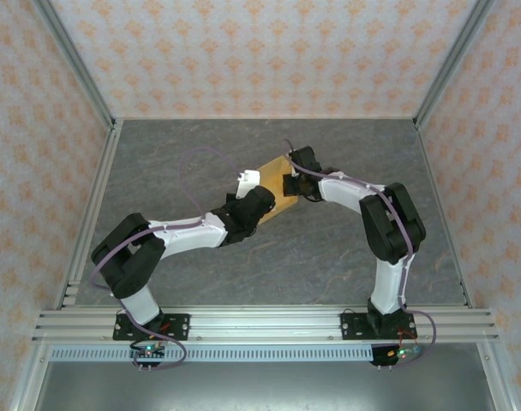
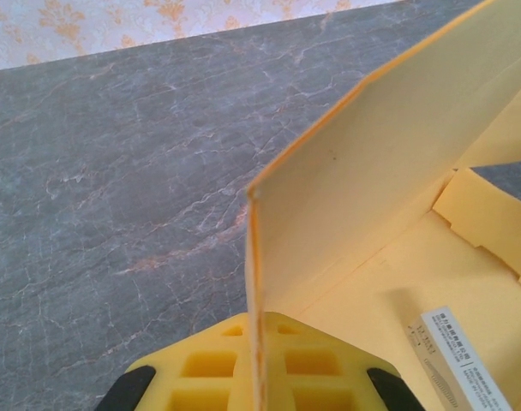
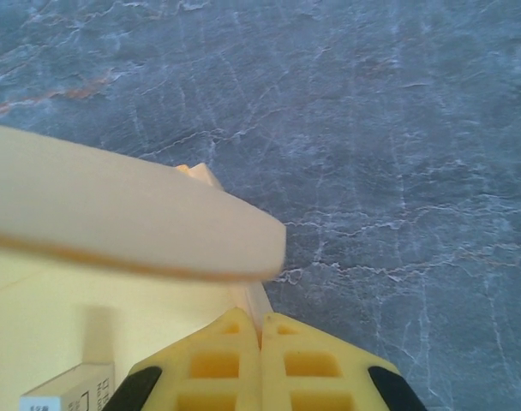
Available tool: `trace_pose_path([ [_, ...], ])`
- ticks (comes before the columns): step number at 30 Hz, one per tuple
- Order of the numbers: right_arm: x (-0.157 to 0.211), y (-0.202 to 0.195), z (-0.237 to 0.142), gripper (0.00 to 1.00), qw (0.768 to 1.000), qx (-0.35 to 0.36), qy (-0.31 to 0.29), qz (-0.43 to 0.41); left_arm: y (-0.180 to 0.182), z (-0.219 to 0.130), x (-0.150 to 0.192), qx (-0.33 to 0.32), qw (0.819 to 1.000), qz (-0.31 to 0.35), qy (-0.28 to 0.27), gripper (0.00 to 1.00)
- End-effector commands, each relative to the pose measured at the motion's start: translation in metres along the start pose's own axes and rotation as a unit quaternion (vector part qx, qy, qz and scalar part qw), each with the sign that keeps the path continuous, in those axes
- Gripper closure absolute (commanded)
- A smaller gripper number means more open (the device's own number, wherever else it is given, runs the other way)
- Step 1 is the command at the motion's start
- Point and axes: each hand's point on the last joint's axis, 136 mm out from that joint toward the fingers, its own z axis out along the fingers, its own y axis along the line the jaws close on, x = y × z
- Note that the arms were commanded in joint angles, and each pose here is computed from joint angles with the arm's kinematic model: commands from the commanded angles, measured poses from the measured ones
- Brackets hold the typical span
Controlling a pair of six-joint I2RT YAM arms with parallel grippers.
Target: Fold the paper box
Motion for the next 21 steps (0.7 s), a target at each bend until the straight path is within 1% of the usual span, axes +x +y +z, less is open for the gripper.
trace_pose_path([
  [1,0.063,-0.023,0.007,0.95,0.991,0.094,0.082,-0.042,-0.003,-0.009,-0.01,0.014,1.0,-0.011,-0.011,1.0],
  [5,0.054,-0.015,-0.002,0.94,0.995,0.07,0.054,-0.044,-0.002,-0.008,-0.01,0.012,1.0,-0.008,-0.012,1.0],
  [10,0.025,-0.005,-0.028,0.81,0.999,0.015,0.018,-0.025,-0.001,-0.008,-0.009,0.007,1.0,-0.005,-0.012,1.0],
  [15,0.002,-0.002,-0.056,0.61,0.998,-0.068,0.007,0.013,-0.002,-0.007,-0.009,0.011,1.0,0.014,-0.017,1.0],
  [18,0.001,-0.003,-0.069,0.55,0.994,-0.105,0.015,0.027,-0.001,-0.007,-0.012,0.014,0.999,0.026,-0.022,1.0],
  [21,0.007,-0.008,-0.081,0.54,0.989,-0.14,0.024,0.046,0.002,-0.006,-0.014,0.023,0.999,0.028,-0.027,1.0],
])
